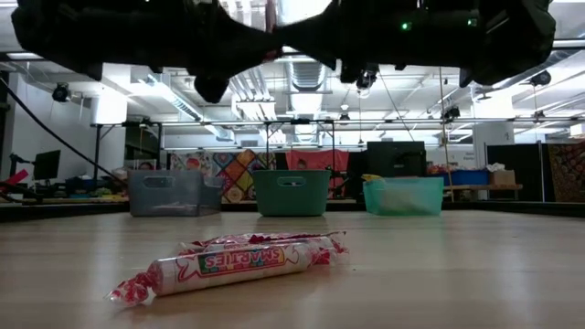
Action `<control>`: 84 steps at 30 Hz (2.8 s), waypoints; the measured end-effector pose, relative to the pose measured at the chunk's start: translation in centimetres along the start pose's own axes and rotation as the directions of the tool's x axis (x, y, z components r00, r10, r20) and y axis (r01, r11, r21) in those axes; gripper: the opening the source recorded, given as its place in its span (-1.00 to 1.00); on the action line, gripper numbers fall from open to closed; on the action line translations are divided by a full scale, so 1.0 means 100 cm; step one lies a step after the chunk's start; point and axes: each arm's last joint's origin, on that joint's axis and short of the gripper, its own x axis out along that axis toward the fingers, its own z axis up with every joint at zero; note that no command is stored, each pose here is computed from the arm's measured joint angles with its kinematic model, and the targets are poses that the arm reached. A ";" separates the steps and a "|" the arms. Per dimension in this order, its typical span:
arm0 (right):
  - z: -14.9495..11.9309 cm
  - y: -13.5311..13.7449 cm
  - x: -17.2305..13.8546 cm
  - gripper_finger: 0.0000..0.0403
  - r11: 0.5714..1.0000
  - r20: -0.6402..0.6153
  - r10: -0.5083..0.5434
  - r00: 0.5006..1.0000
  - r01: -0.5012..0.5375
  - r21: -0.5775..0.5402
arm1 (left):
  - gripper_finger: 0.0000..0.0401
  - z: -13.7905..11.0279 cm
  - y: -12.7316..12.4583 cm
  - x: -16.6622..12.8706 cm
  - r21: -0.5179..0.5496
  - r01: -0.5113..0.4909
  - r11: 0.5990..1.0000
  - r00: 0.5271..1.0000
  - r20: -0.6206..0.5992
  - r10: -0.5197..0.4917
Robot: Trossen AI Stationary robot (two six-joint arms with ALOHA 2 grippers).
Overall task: Sort candy
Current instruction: Put the white candy on the black bin, then put the red candy on the dark green bin
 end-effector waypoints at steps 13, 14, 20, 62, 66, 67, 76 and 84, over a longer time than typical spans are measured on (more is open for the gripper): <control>-0.021 -0.008 -0.005 -0.58 0.943 -0.252 -0.313 0.916 0.331 0.033 | -0.94 0.040 0.075 -0.080 0.063 -0.550 0.833 0.762 -0.370 0.531; -0.021 -0.008 -0.005 -0.57 0.943 -0.257 -0.312 0.915 0.332 0.036 | -0.94 0.042 0.086 -0.088 0.066 -0.600 0.797 0.722 -0.383 0.576; -0.022 -0.007 -0.005 -0.57 0.942 -0.263 -0.310 0.914 0.333 0.049 | -0.94 0.045 0.148 -0.127 0.050 -0.836 0.546 0.458 -0.484 0.746; 0.012 0.096 0.021 -0.40 0.899 -0.846 0.188 0.499 0.258 0.353 | -0.43 0.023 -0.070 -0.108 0.041 -0.107 0.993 0.917 -0.381 0.114; 0.012 0.099 0.020 -0.30 0.861 -0.840 0.185 0.511 0.327 0.388 | -0.50 -0.001 -0.095 -0.102 0.096 -0.018 0.995 0.912 -0.405 0.055; 0.011 0.099 0.019 -0.28 0.863 -0.839 0.175 0.515 0.331 0.383 | -0.52 -0.009 -0.099 -0.099 0.124 0.006 0.992 0.907 -0.420 0.048; -0.020 0.116 0.024 -0.24 0.918 -0.819 0.086 0.568 0.275 0.287 | -0.74 -0.066 -0.117 -0.074 0.250 0.073 0.965 0.895 -0.443 0.047; -0.044 0.106 0.020 -0.20 0.884 -0.904 0.145 0.402 0.358 0.301 | -0.99 -0.102 -0.115 -0.047 0.247 0.038 0.968 0.929 -0.366 0.057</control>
